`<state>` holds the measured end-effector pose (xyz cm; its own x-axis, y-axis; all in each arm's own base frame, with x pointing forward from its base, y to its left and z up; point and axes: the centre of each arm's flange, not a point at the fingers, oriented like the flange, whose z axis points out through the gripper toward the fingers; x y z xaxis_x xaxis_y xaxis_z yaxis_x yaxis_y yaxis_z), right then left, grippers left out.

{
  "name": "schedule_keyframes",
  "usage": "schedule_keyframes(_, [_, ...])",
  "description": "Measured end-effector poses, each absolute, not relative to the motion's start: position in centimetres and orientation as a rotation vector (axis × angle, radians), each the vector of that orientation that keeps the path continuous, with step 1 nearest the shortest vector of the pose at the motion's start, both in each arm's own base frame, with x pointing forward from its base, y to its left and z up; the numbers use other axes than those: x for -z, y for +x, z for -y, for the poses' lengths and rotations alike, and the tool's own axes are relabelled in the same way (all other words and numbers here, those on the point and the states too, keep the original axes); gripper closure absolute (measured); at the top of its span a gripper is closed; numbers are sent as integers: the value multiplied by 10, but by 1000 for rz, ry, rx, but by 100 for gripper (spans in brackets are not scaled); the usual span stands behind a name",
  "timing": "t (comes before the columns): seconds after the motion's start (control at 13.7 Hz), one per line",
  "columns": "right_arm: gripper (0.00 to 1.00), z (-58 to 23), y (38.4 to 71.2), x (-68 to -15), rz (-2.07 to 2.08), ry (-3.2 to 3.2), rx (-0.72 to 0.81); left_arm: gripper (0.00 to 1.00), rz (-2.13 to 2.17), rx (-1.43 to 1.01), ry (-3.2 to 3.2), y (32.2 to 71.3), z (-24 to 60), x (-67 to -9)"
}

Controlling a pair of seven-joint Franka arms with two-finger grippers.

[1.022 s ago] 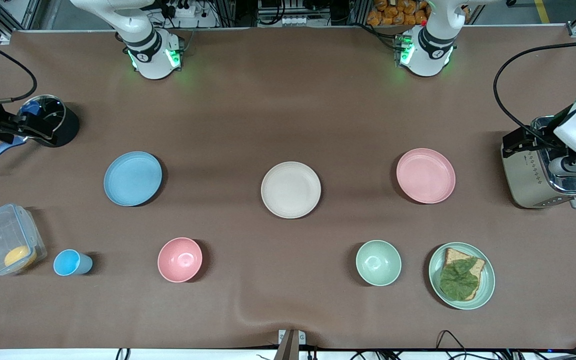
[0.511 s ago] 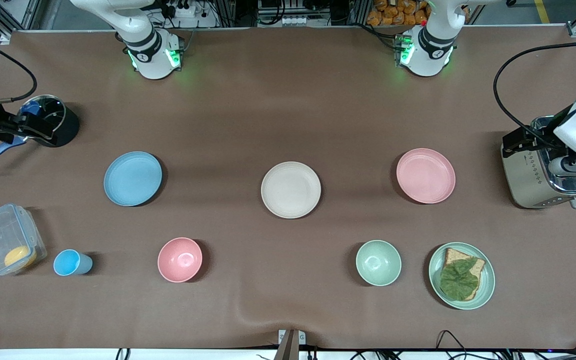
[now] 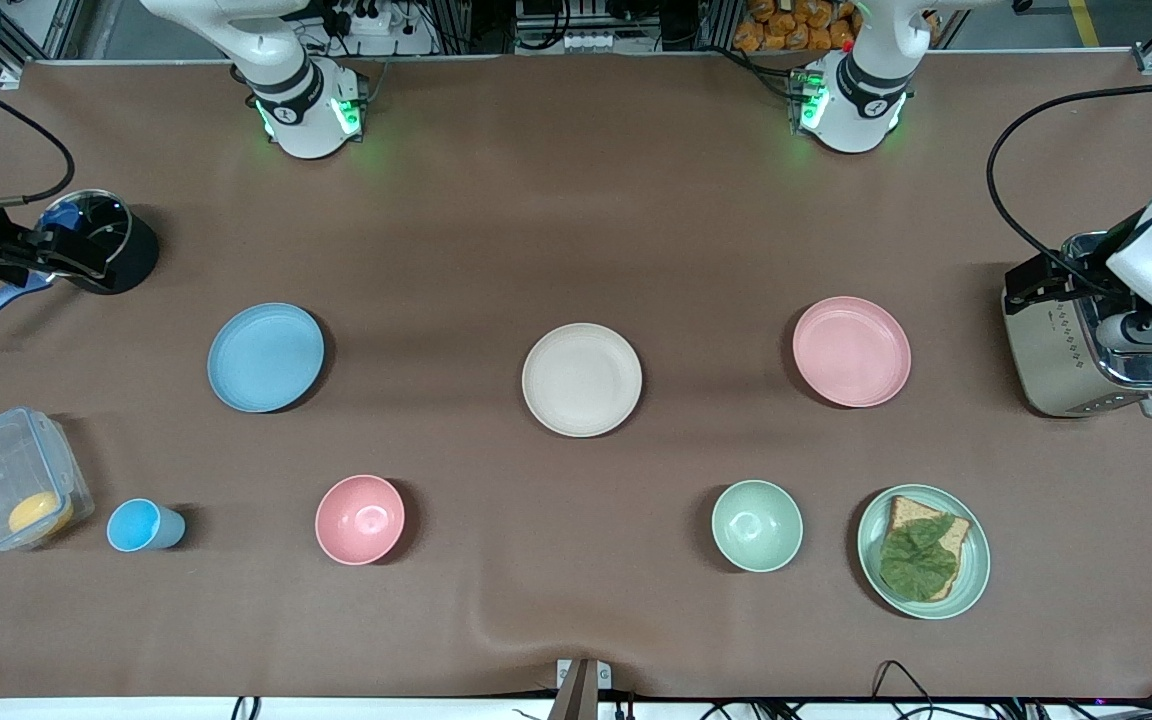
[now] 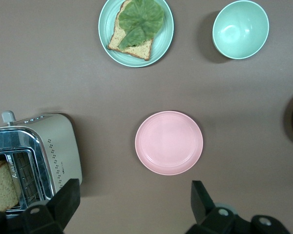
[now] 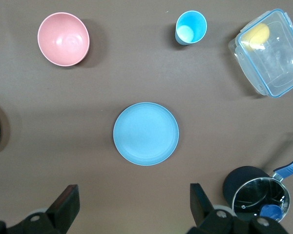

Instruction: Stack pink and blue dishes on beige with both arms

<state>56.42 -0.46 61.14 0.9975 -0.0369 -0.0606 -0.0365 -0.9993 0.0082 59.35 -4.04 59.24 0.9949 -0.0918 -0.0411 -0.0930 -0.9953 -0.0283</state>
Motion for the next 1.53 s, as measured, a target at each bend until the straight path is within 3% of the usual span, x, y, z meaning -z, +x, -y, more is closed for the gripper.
schedule_keyframes(1.02, [0, 5, 564, -610, 59, 3132, 105, 0, -147, -157, -3102, 589, 41, -580])
schedule_keyframes(1.31, [0, 7, 573, -583, 61, 3125, 186, 0, -158, -439, -3071, 584, 43, -505])
schedule_keyframes(1.53, [0, 23, 599, -507, 51, 3107, 361, 0, -136, -469, -3074, 591, 32, -412])
